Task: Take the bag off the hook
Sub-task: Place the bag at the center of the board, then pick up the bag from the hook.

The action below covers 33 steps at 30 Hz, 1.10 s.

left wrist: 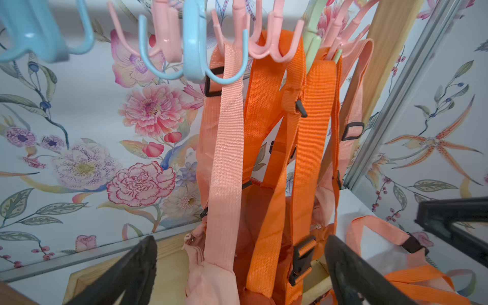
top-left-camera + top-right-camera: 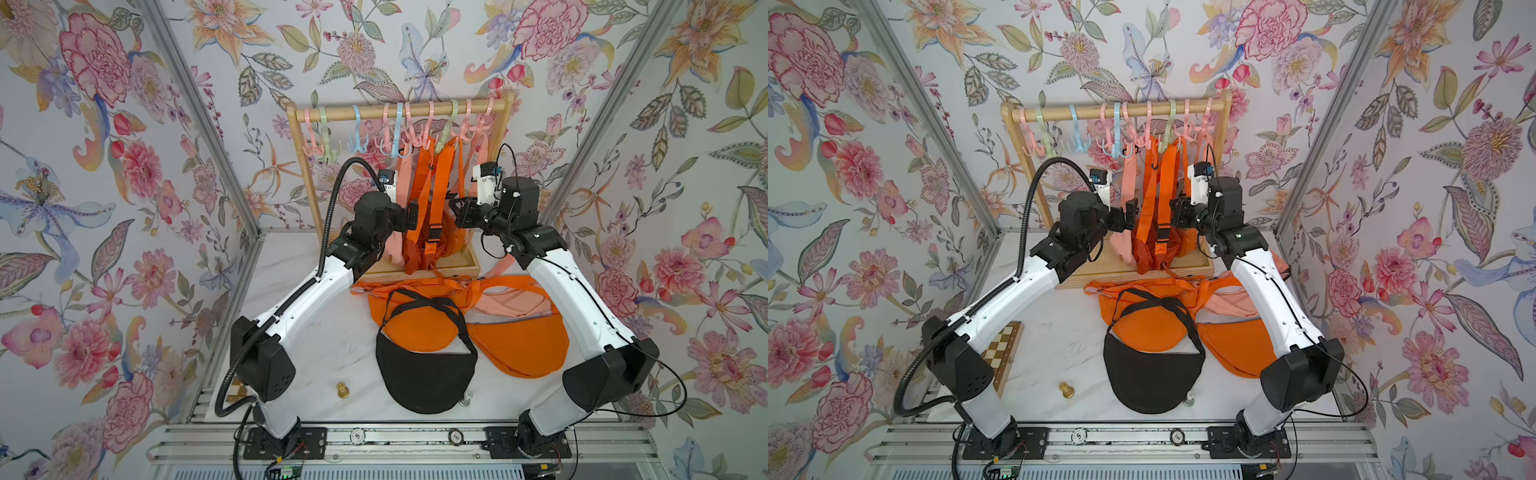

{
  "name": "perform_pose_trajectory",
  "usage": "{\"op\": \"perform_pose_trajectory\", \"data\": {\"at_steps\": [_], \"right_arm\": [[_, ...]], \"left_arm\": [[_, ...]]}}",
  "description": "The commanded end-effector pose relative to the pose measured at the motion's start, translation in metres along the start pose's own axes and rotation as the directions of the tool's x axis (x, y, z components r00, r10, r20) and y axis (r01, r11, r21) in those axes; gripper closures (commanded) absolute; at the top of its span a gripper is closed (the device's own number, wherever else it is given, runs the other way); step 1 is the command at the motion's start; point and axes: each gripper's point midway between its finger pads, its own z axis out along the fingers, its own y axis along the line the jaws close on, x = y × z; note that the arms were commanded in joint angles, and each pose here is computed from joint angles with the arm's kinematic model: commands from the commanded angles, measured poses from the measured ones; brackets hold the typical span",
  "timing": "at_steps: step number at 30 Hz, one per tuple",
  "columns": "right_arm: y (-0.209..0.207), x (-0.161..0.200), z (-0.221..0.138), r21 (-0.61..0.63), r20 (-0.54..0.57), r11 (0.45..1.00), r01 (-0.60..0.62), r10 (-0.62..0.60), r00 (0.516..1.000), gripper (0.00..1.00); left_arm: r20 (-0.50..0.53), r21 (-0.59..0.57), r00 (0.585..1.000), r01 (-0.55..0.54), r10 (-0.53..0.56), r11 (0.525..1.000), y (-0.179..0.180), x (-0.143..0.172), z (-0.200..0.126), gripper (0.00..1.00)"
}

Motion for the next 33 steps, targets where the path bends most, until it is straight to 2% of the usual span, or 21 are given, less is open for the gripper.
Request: {"op": "perform_pose_trajectory", "data": {"at_steps": [1, 3, 8, 10, 11, 12, 13, 15, 18, 23, 29, 31, 33], "right_arm": [[0.029, -0.024, 0.007, -0.091, 0.057, 0.994, 0.053, -0.047, 0.997, 0.88], [0.040, -0.028, 0.016, -0.112, 0.066, 0.991, 0.078, -0.071, 0.995, 0.84], [0.055, -0.033, 0.043, -0.124, 0.081, 0.987, 0.103, -0.093, 0.992, 0.63], [0.058, -0.033, 0.053, -0.125, 0.083, 0.986, 0.112, -0.102, 0.991, 0.55], [0.059, -0.033, 0.057, -0.122, 0.083, 0.986, 0.114, -0.104, 0.991, 0.50], [0.061, -0.032, 0.062, -0.120, 0.081, 0.986, 0.117, -0.107, 0.991, 0.45], [0.060, -0.032, 0.067, -0.111, 0.079, 0.987, 0.114, -0.106, 0.991, 0.40], [0.058, -0.033, 0.075, -0.099, 0.084, 0.989, 0.113, -0.104, 0.991, 0.36], [0.056, -0.034, 0.085, -0.094, 0.091, 0.989, 0.114, -0.105, 0.990, 0.35], [0.045, -0.041, 0.096, -0.049, 0.115, 0.992, 0.118, -0.112, 0.987, 0.36], [0.017, -0.043, 0.109, 0.047, 0.132, 0.993, 0.107, -0.112, 0.985, 0.37], [0.006, -0.044, 0.113, 0.080, 0.138, 0.992, 0.098, -0.108, 0.984, 0.41], [-0.002, -0.045, 0.115, 0.097, 0.143, 0.992, 0.085, -0.098, 0.985, 0.49]], "left_arm": [[-0.013, 0.042, 0.999, -0.041, 0.042, 0.998, 0.016, 0.000, 0.026, 0.02], [0.003, 0.050, 0.999, -0.035, 0.035, 0.998, 0.022, -0.001, 0.039, 0.02], [0.037, 0.070, 0.998, -0.044, 0.041, 0.997, 0.027, -0.004, 0.064, 0.01], [0.053, 0.129, 0.998, -0.031, 0.024, 0.991, 0.017, -0.004, 0.069, 0.03], [0.055, 0.164, 0.998, -0.016, 0.007, 0.986, 0.011, -0.003, 0.071, 0.07], [0.053, 0.205, 0.998, 0.007, -0.018, 0.979, 0.004, -0.001, 0.074, 0.16], [0.046, 0.248, 0.998, 0.032, -0.045, 0.968, -0.004, 0.002, 0.075, 0.33], [0.028, 0.298, 0.995, 0.085, -0.098, 0.951, -0.014, 0.008, 0.077, 0.56], [0.003, 0.353, 0.991, 0.126, -0.136, 0.927, -0.028, 0.017, 0.075, 0.77], [-0.020, 0.449, 0.988, 0.145, -0.152, 0.882, -0.063, 0.018, 0.061, 0.91], [-0.035, 0.559, 0.984, 0.163, -0.174, 0.813, -0.110, 0.015, 0.035, 0.96], [-0.036, 0.583, 0.985, 0.157, -0.167, 0.797, -0.124, 0.013, 0.028, 0.96], [-0.035, 0.590, 0.986, 0.151, -0.161, 0.793, -0.131, 0.010, 0.024, 0.95]]}}
